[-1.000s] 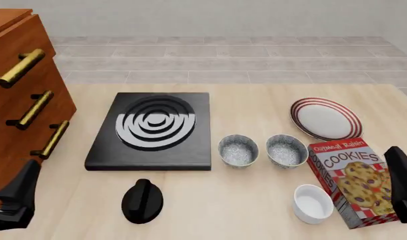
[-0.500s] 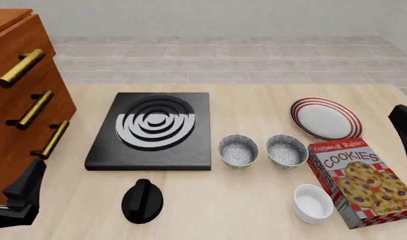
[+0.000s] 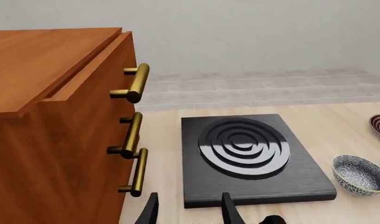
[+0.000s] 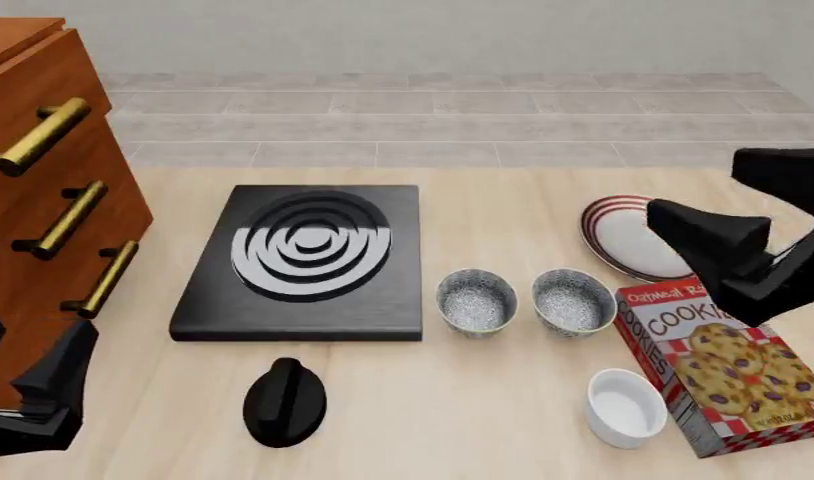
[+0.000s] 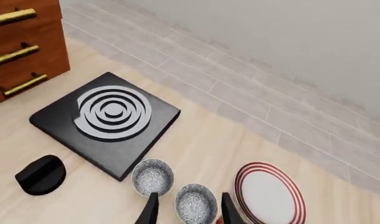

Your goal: Pick the akita bowl from table center and place it on the plate.

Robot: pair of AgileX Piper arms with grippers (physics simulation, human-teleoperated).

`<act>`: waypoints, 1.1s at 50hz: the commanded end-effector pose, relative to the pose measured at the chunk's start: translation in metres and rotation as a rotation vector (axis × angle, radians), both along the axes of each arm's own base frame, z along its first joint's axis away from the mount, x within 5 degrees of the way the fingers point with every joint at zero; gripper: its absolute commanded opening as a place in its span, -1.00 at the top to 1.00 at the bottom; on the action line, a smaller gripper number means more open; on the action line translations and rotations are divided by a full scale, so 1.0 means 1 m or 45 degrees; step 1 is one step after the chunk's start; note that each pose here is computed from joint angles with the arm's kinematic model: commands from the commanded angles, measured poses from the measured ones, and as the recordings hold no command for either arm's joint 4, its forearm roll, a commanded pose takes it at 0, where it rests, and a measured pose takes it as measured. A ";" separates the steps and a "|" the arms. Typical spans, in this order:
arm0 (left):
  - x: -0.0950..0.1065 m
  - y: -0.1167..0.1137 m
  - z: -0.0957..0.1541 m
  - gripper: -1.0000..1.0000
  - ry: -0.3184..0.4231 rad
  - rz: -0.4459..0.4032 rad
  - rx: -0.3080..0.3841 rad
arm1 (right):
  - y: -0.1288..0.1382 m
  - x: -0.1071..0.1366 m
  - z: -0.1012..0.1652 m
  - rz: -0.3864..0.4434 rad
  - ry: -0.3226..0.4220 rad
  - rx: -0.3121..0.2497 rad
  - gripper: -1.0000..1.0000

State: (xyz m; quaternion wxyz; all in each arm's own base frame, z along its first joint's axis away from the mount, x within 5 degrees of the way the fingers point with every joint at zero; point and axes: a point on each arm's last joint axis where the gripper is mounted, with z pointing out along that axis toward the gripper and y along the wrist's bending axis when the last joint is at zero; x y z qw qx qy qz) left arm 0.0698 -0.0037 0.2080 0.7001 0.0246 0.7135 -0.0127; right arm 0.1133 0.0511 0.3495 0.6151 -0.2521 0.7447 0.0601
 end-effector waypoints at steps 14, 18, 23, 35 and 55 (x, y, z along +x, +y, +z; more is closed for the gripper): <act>0.004 -0.001 -0.001 -1.00 0.023 -0.007 -0.004 | 0.063 0.047 -0.024 0.319 0.295 -0.365 -1.00; 0.005 -0.001 -0.001 -1.00 0.025 -0.009 -0.004 | 0.070 0.049 -0.026 0.355 0.325 -0.409 -1.00; 0.004 -0.001 -0.001 -1.00 0.027 -0.013 -0.003 | 0.075 0.056 -0.032 0.377 0.360 -0.468 -1.00; 0.006 -0.001 -0.001 -1.00 0.031 -0.013 -0.009 | 0.086 0.072 -0.055 0.416 0.437 -0.582 -1.00; 0.009 -0.001 -0.002 -1.00 0.048 -0.012 -0.033 | 0.092 0.095 -0.090 0.464 0.525 -0.744 -1.00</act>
